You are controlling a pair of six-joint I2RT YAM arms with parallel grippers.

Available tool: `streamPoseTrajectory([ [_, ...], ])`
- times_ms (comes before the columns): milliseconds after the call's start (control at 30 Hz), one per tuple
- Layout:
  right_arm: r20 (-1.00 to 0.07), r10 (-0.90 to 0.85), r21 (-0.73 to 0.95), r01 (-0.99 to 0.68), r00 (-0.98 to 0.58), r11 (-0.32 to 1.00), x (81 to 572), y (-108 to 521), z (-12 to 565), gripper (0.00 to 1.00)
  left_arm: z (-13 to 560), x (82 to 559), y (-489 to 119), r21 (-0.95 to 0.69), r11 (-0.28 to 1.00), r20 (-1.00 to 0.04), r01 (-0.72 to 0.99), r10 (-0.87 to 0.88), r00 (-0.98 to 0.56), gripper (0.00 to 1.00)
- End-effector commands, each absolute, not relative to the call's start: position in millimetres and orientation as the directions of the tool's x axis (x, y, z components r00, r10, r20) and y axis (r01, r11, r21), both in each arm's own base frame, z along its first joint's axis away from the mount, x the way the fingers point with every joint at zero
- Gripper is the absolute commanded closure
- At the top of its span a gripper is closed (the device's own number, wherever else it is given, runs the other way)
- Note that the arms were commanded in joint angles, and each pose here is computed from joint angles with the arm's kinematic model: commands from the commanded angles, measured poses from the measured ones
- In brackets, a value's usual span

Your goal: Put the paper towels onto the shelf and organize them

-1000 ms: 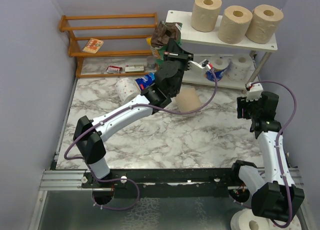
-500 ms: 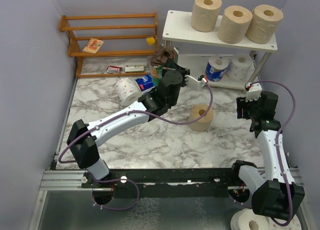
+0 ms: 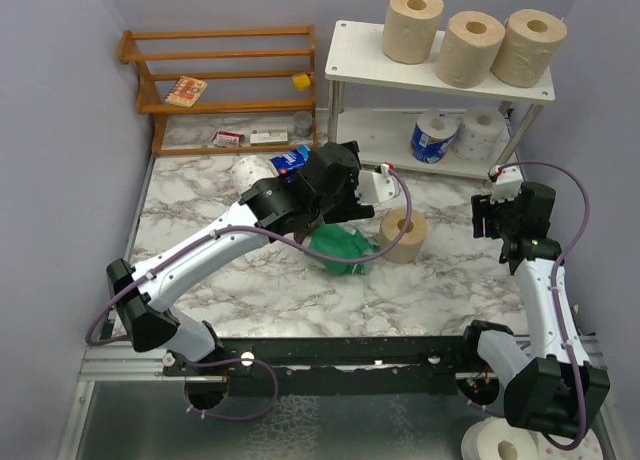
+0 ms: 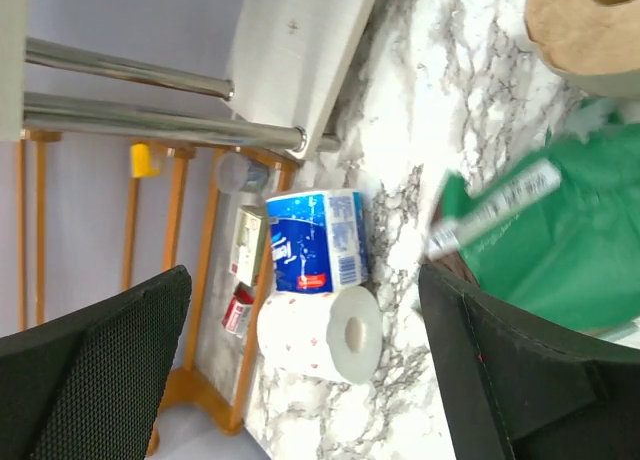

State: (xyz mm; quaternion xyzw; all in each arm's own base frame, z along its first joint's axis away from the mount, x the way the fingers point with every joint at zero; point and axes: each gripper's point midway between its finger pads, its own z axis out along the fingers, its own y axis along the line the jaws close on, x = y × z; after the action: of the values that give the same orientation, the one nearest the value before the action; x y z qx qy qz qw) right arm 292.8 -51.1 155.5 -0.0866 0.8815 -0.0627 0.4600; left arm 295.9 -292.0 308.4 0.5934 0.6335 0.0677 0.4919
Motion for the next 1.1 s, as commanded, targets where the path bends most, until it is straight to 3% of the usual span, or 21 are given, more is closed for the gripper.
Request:
streamPoseTrajectory([
  [0, -0.802, -0.209, -0.199, -0.081, -0.559, 0.977, 294.8, -55.2, 154.9, 0.37, 325.2, 289.2, -304.4, 0.619, 0.312, -0.601, 0.721, 0.779, 0.179, 0.01],
  [133, -0.797, -0.208, -0.198, -0.08, -0.567, 0.977, 295.0, -55.8, 152.7, 0.36, 349.4, 291.3, -310.4, 0.635, 0.313, -0.618, 0.706, 0.754, 0.222, 0.01],
  [300, -0.794, -0.21, -0.193, -0.09, -0.57, 0.977, 296.1, -54.6, 151.2, 0.36, 360.4, 253.1, -345.2, 0.605, 0.201, -0.65, 0.77, 0.682, 0.334, 0.01],
  [367, -0.79, -0.208, -0.191, -0.091, -0.577, 0.977, 296.4, -54.8, 149.3, 0.36, 334.0, 242.0, -362.9, 0.656, 0.119, -0.558, 0.745, 0.741, 0.373, 0.01],
  [467, -0.784, -0.203, -0.199, -0.072, -0.587, 0.977, 296.8, -58.9, 146.9, 0.35, 275.1, 228.3, -381.2, 0.773, -0.063, -0.31, 0.631, 0.83, 0.463, 0.01],
  [533, -0.782, -0.197, -0.214, -0.043, -0.591, 0.976, 296.8, -64.3, 146.4, 0.33, 252.9, 220.5, -390.7, 0.804, -0.131, -0.245, 0.581, 0.817, 0.523, 0.01],
  [1067, -0.774, -0.209, -0.214, -0.063, -0.598, 0.975, 296.7, -62.9, 142.9, 0.32, 203.6, 201.1, -451.4, 0.689, -0.126, -0.402, 0.714, 0.753, 0.521, 0.01],
])
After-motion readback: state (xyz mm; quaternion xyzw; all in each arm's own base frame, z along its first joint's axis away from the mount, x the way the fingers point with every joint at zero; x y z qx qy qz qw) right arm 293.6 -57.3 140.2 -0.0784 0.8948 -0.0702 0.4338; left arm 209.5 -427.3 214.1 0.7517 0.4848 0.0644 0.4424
